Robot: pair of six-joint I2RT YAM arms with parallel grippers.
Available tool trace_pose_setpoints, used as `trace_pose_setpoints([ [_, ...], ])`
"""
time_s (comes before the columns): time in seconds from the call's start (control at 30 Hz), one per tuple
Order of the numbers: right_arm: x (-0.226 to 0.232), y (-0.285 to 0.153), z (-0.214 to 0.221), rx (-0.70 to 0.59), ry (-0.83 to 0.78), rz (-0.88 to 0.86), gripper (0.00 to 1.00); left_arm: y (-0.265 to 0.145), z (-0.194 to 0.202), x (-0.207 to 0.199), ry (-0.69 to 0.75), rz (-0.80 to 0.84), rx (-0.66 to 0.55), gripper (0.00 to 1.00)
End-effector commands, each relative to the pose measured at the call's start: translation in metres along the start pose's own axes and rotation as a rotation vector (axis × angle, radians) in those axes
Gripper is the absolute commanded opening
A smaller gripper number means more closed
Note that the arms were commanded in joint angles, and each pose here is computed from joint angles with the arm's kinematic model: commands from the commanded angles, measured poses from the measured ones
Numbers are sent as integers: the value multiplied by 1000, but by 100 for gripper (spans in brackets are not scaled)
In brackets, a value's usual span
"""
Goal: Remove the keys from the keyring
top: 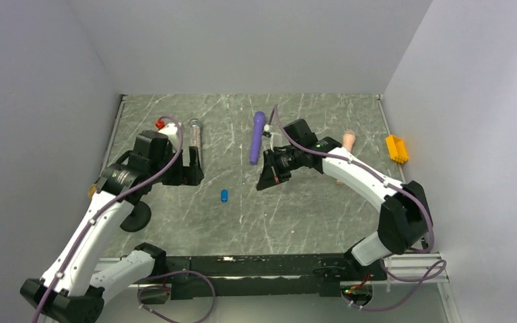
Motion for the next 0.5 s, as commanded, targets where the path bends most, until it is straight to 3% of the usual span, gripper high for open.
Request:
trace_pose_setpoints([
  [0.0,-25,20,3,92,34,9,0,-12,12,7,24,-28,-51,99],
  [0.17,-58,40,7,179,73,96,0,-17,32,8,11,-25,-123,99],
  [0.47,-70,48,-7,152,72,195,0,-28,54,10,-1,-26,-312,99],
])
Point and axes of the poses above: each gripper's point midway between its finger pads, its own y axis out along the fingers, its own x axis along the line the jaws close on, z = x × y, the point moved 7 cm from there along -y, back along the fingers, and after that the axes turned 14 degrees about y, right-handed, at the moved point
